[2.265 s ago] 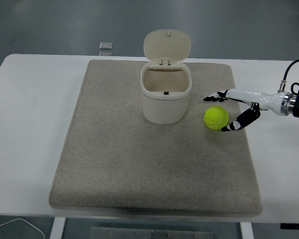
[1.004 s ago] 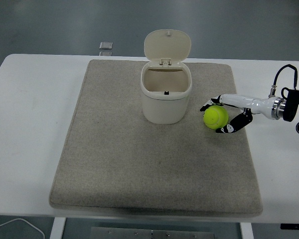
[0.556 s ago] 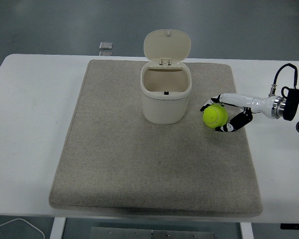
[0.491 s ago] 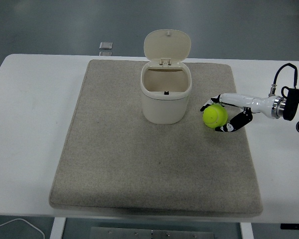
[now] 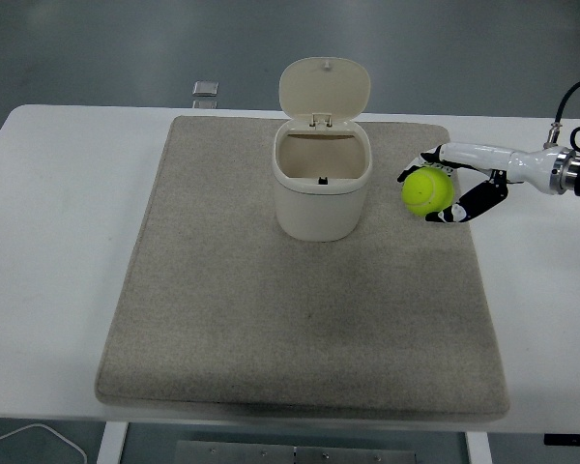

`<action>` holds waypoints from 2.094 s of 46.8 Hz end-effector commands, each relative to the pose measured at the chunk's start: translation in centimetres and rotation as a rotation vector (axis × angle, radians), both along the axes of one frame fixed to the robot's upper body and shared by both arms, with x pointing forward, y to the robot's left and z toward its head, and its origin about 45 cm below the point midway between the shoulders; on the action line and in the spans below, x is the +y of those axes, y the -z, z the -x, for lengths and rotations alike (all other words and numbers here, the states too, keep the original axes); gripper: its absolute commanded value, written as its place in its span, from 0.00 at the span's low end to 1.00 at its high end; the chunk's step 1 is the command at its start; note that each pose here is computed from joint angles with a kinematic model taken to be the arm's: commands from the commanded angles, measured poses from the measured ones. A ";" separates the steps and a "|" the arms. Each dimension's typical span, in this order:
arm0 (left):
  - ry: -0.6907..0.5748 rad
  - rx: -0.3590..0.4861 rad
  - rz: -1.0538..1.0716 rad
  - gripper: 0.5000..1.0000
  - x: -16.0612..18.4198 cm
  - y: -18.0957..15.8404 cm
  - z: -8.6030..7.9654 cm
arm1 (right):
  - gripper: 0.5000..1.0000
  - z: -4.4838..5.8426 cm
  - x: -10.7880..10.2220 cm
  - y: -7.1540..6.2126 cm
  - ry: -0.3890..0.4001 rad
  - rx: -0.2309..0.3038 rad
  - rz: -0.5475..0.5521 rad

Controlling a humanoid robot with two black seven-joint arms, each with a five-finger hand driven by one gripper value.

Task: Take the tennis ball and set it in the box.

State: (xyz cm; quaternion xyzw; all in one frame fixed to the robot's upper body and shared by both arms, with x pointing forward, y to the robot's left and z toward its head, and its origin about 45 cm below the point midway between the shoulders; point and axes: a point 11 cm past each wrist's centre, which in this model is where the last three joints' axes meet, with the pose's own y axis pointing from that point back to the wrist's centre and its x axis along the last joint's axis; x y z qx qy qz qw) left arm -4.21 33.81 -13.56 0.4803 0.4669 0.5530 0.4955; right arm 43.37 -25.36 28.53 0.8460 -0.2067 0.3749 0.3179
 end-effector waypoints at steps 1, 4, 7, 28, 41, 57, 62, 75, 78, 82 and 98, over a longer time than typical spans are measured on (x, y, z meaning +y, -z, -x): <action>0.001 0.000 0.000 0.98 0.0 0.0 0.0 | 0.03 -0.1 0.5 -2.7 -0.027 -0.006 -0.054; 0.001 0.000 0.000 0.98 0.0 0.0 0.0 | 0.03 -0.1 0.5 -4.6 -0.033 -0.001 -0.085; 0.001 0.000 0.000 0.98 0.0 0.0 0.0 | 0.04 -0.1 0.9 -5.9 -0.046 0.004 -0.111; 0.001 0.000 0.000 0.98 0.0 0.0 0.0 | 0.06 0.5 6.7 -7.5 -0.163 -0.007 -0.172; 0.001 0.000 0.000 0.98 0.0 0.0 0.0 | 0.08 0.1 10.0 -7.1 -0.165 -0.010 -0.195; 0.001 0.000 0.000 0.98 0.0 0.0 0.0 | 0.28 -1.0 11.4 -6.1 -0.105 -0.039 -0.184; -0.001 0.000 0.000 0.98 0.0 0.0 0.0 | 0.36 -1.0 11.5 -5.6 -0.101 -0.036 -0.175; 0.001 -0.001 0.000 0.98 0.0 0.0 -0.1 | 0.56 -0.9 11.5 -5.4 -0.098 -0.029 -0.180; 0.001 0.000 0.000 0.98 0.0 0.0 0.0 | 0.61 -0.9 11.5 -5.3 -0.097 -0.028 -0.180; 0.001 0.000 0.000 0.98 0.0 0.0 0.0 | 0.68 -1.0 11.4 -5.4 -0.096 -0.030 -0.179; 0.001 0.000 0.000 0.98 0.0 0.0 0.0 | 0.72 -1.2 11.0 -5.1 -0.084 -0.027 -0.171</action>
